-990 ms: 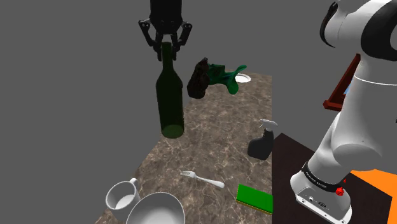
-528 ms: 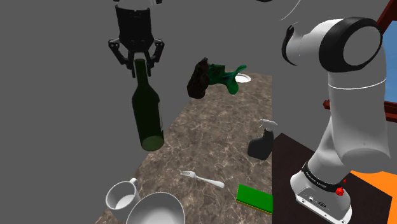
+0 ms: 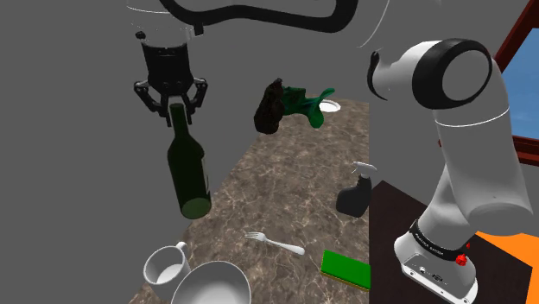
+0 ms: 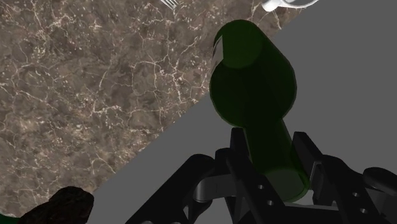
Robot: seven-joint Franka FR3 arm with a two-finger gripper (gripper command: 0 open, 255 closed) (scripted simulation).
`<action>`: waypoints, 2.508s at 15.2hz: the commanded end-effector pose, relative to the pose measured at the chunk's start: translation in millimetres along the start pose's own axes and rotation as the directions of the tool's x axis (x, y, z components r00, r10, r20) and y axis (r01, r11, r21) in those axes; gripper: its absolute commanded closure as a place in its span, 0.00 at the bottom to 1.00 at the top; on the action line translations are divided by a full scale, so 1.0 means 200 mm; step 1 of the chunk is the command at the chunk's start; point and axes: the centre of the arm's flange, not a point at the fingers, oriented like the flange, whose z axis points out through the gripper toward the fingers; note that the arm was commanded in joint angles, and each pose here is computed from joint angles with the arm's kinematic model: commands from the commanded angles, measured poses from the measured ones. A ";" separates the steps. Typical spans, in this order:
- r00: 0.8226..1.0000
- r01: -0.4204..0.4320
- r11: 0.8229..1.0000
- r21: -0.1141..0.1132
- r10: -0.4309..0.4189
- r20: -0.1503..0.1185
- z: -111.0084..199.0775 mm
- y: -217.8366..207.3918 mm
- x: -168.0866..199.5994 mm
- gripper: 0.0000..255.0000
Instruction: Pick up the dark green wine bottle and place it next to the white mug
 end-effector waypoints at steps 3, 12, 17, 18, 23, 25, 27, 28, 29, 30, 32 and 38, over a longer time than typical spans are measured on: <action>1.000 0.000 1.000 0.001 0.000 -0.001 0.10 0.01 -0.01 1.00; 1.000 0.000 1.000 0.001 0.000 -0.001 0.34 0.02 -0.03 1.00; 1.000 0.000 1.000 0.001 0.000 -0.001 0.47 0.03 -0.04 1.00; 1.000 0.000 1.000 0.001 0.000 -0.001 0.49 0.03 -0.05 1.00; 1.000 0.000 1.000 0.001 0.000 -0.001 0.62 0.04 -0.06 1.00; 1.000 0.000 1.000 0.001 0.000 -0.001 0.67 0.04 -0.06 1.00; 1.000 0.000 1.000 0.001 0.000 -0.001 0.67 0.04 -0.06 1.00; 1.000 0.000 1.000 0.001 0.000 -0.001 0.67 0.04 -0.06 1.00; 1.000 0.000 1.000 0.001 0.000 -0.001 0.67 0.04 -0.06 1.00; 1.000 0.000 1.000 0.001 0.000 -0.001 0.67 0.04 -0.06 1.00; 1.000 0.000 1.000 0.001 0.000 -0.001 0.67 0.04 -0.06 1.00; 1.000 0.000 1.000 0.001 0.000 -0.001 0.67 0.04 -0.06 0.00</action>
